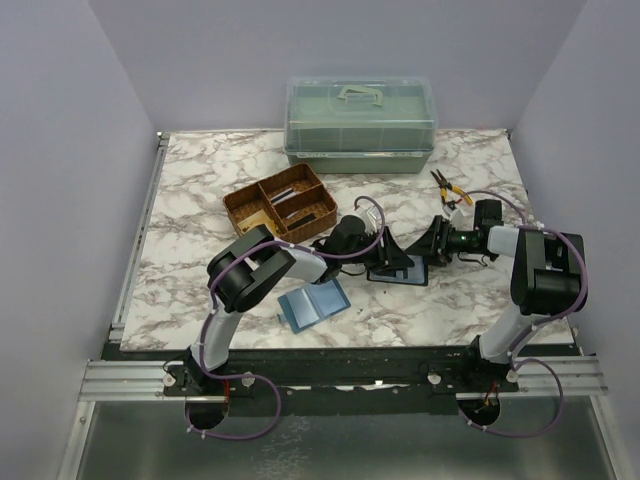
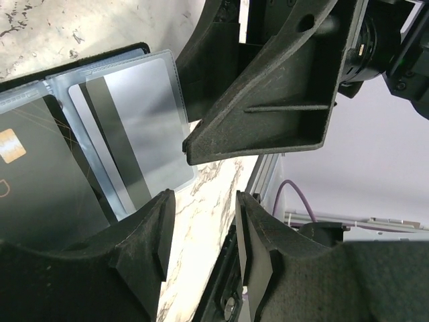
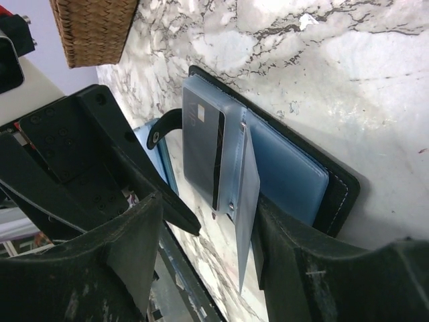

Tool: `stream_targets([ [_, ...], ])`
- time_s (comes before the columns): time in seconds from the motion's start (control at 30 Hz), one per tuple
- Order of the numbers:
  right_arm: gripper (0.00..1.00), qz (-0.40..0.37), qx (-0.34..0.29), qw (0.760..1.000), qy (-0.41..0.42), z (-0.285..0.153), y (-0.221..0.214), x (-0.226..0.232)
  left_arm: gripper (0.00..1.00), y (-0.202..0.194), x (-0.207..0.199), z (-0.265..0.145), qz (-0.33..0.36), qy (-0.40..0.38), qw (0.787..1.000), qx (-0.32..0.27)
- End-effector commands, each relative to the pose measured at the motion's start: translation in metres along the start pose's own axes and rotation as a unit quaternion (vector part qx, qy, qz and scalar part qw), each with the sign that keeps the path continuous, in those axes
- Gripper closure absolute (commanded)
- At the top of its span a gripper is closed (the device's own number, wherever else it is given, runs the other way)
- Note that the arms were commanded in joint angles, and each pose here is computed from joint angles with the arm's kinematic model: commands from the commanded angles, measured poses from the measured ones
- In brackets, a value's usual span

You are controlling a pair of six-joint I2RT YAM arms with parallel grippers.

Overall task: Take the credit cards out of the card holder
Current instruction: Remove the credit card from the card holder.

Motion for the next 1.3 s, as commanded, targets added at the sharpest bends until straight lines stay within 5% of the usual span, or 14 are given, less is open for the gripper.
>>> stream_targets([
  [0.0, 0.44, 0.001, 0.006, 1.0, -0.008, 0.0, 0.0, -0.006, 0.53, 0.008, -0.015, -0.007, 0.021, -0.013, 0.999, -0.024],
  [0.3, 0.82, 0.0, 0.016, 1.0, -0.012, 0.002, -0.004, -0.012, 0.48, 0.025, -0.025, -0.037, 0.046, -0.004, 0.993, -0.111],
  [0.47, 0.99, -0.006, 0.019, 1.0, -0.01, 0.002, -0.004, -0.013, 0.33, 0.031, -0.036, -0.05, 0.02, -0.054, 0.99, -0.128],
  [0.57, 1.0, -0.018, 0.017, 1.0, -0.005, 0.001, -0.003, -0.01, 0.27, 0.031, -0.037, -0.052, -0.003, -0.076, 0.99, -0.115],
  [1.27, 1.0, -0.131, -0.055, 0.966, 0.217, -0.04, 0.02, 0.085, 0.28, 0.013, -0.061, -0.063, 0.005, -0.156, 0.981, -0.118],
])
Point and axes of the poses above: each gripper's point midway between its finger pads, its own z axis out along the fingers, its own x axis along the line the jaws close on, y = z × x, the point moved 1 cm from there along -z, back along the fingers, and after that the axes turned 15 degrees about -z, right-handed, at the moved point
